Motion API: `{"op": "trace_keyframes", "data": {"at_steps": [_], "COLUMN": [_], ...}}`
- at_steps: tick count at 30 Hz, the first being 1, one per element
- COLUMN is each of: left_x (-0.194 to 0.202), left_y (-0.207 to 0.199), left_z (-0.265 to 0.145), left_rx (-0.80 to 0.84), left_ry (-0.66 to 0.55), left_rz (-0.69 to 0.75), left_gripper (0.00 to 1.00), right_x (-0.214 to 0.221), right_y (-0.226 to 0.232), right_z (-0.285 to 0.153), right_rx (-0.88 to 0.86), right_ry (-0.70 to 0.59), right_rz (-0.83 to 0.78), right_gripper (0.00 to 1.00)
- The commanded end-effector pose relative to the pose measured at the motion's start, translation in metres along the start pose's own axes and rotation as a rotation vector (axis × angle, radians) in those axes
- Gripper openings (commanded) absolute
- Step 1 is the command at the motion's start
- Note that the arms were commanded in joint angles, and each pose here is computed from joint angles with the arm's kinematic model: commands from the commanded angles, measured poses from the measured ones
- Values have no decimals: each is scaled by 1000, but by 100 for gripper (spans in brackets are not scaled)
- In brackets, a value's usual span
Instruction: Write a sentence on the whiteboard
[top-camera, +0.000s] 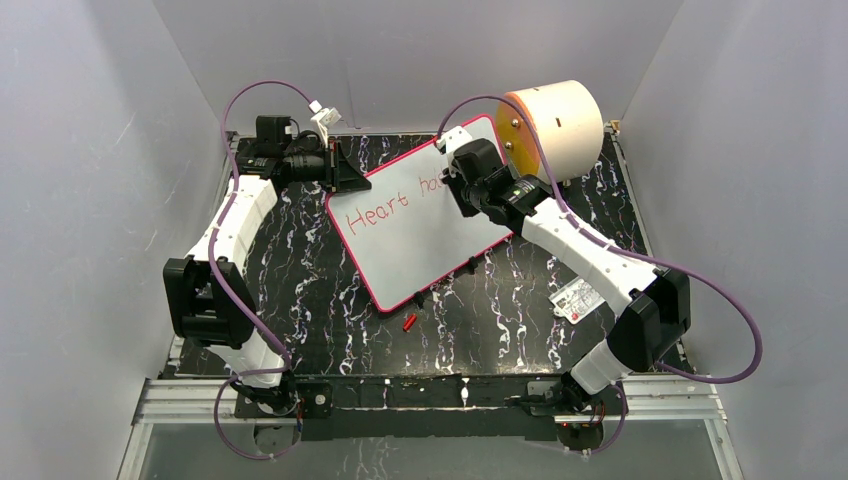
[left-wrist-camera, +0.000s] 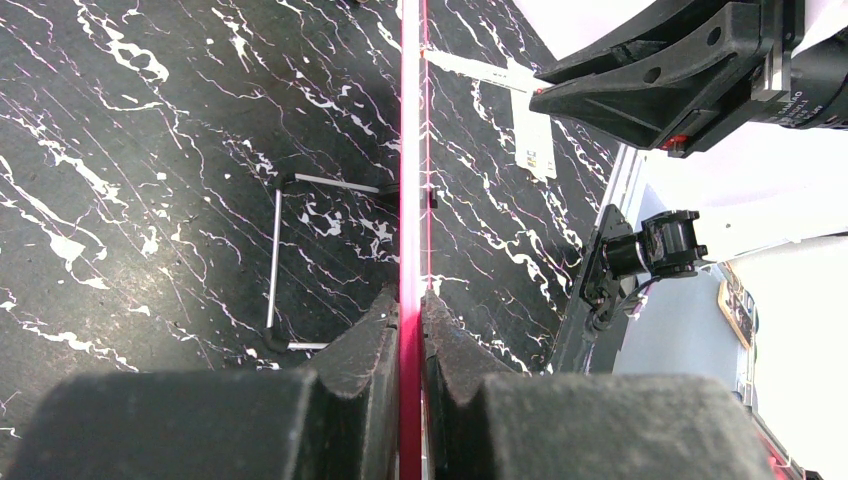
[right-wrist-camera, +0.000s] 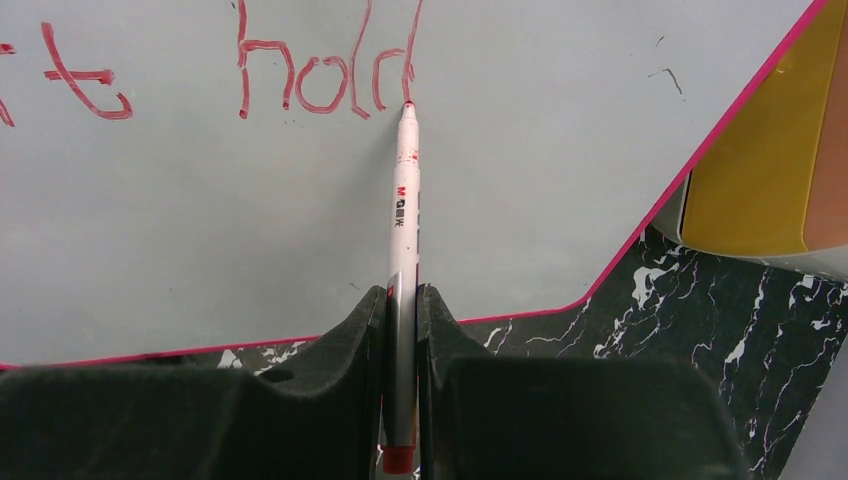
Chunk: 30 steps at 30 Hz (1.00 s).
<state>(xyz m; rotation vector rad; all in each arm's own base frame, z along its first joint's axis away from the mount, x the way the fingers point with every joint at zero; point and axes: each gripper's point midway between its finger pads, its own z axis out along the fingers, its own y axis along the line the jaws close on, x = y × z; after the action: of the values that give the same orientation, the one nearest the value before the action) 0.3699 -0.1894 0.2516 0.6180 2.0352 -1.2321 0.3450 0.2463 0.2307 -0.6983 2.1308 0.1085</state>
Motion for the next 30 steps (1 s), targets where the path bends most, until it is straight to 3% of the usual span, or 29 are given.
{"op": "trace_keyframes", "data": {"at_steps": [1,30], "left_x": [18,18], "left_y": [-10,-9], "left_z": [0,0], "left_rx": [24,17], "left_ry": [52,53], "left_rz": [-53,-53], "left_gripper": [0,0], "right_x": [-7,-26], "right_y": [-5,-10], "right_z": [-7,-22], "right_rx": [12,21], "right_ry": [-35,-118], "right_rz": [24,50], "right_gripper": [0,0]}}
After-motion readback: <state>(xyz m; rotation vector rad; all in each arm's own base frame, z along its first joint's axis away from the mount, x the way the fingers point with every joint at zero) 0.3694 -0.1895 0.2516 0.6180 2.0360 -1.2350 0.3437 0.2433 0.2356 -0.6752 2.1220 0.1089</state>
